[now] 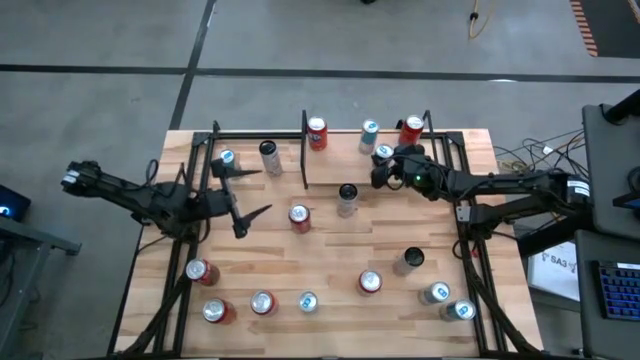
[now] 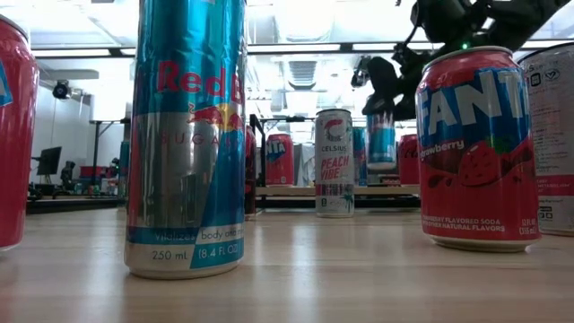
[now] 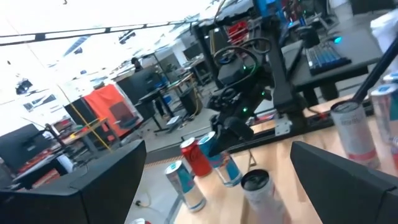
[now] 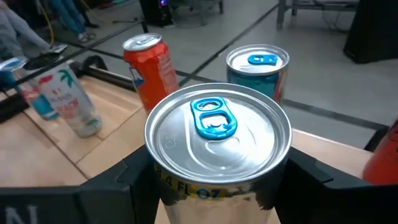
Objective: Place canned beverage on shelf
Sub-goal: Put the blue soda can on the shelf
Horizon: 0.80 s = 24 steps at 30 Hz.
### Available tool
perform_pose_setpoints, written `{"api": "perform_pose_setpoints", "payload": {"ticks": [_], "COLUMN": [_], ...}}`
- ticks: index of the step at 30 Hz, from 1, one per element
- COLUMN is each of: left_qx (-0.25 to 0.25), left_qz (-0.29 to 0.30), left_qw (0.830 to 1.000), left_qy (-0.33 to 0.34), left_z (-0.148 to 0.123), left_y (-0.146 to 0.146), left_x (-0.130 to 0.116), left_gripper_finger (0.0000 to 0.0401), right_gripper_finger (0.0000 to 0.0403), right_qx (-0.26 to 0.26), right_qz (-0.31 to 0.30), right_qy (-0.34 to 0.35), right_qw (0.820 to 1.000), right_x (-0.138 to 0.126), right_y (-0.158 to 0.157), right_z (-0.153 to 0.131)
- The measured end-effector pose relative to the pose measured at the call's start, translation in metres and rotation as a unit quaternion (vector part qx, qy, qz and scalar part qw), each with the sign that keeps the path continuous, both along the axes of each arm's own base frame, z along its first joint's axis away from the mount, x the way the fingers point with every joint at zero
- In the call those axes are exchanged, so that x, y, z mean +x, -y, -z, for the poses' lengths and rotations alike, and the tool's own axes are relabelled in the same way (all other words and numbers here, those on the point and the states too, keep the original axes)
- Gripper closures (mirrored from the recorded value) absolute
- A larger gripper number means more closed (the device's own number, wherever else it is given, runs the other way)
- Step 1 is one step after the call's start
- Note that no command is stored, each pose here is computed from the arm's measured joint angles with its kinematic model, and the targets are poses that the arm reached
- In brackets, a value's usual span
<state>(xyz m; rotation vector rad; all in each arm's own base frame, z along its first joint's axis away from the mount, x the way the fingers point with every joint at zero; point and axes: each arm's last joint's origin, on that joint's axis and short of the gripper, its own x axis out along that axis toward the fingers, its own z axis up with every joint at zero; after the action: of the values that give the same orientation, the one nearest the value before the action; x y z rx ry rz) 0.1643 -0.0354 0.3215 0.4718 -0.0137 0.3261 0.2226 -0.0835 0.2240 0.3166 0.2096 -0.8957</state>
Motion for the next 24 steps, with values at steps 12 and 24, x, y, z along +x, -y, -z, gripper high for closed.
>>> {"api": "perform_pose_setpoints", "payload": {"ticks": [12, 24], "left_qx": [0.011, 0.012], "left_qz": [-0.033, -0.042], "left_qw": [0.999, 0.999], "left_qy": [-0.016, -0.019], "left_z": [0.004, 0.006], "left_y": [-0.009, -0.012], "left_x": [0.008, 0.011], "left_gripper_finger": [0.0017, 0.0017], "right_gripper_finger": [0.0183, 0.0183], "right_qx": [-0.016, -0.019], "right_qz": [0.036, 0.049], "right_qy": [-0.025, -0.008], "right_qw": [0.999, 0.999], "right_x": [0.01, 0.027], "right_y": [0.005, 0.011], "right_z": [0.01, 0.025]}}
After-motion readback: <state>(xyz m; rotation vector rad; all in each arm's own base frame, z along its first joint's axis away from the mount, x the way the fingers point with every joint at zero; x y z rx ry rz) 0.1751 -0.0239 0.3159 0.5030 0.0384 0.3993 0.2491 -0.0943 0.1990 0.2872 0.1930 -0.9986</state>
